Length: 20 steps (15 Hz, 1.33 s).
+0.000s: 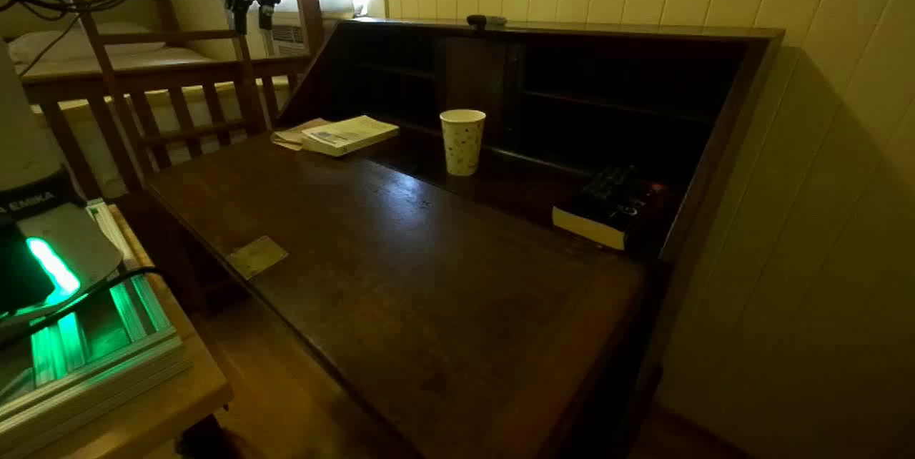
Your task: Pick up the marker and put it on the paper cup
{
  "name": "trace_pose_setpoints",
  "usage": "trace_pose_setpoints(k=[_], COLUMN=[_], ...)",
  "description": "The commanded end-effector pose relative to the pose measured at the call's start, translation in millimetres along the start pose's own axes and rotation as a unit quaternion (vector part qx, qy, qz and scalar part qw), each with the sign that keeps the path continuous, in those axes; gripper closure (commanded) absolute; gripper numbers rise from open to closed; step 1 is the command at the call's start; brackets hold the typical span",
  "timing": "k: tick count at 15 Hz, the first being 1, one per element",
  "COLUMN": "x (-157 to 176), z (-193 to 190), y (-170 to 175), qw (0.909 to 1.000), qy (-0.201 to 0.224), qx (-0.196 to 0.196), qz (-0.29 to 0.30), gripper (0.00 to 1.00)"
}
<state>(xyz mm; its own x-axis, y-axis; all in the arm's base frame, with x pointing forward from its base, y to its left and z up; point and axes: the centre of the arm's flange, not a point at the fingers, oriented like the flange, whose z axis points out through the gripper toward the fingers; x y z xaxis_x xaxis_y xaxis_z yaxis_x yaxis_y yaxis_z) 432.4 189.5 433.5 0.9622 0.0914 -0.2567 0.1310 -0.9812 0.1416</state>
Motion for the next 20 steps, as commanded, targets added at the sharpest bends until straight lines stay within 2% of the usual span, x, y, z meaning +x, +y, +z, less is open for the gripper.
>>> trace_pose_setpoints(k=[1, 6, 7, 9, 11, 14, 17, 20], x=[0.0, 0.0, 1.6, 4.8, 9.6, 17.2, 23.9, 32.7], z=[0.0, 0.0, -2.9, -12.0, -22.1, -40.7, -58.6, -67.2], y=[0.0, 0.0, 8.4, 46.7, 87.1, 141.7, 179.0, 196.3], qw=[1.0000, 1.0000, 0.9999, 0.9962, 0.9908, 0.9772, 0.9616, 0.9373], qy=[0.000, 0.000, 0.004, 0.031, 0.052, 0.117, 0.204, 0.288], qx=[0.000, 0.000, 0.008, 0.013, 0.028, 0.046, 0.033, 0.016], qz=[0.000, 0.000, 0.013, 0.080, 0.122, 0.171, 0.181, 0.196], gripper=[0.00, 0.00, 0.00, 0.00, 0.00, 0.00, 0.00, 0.00])
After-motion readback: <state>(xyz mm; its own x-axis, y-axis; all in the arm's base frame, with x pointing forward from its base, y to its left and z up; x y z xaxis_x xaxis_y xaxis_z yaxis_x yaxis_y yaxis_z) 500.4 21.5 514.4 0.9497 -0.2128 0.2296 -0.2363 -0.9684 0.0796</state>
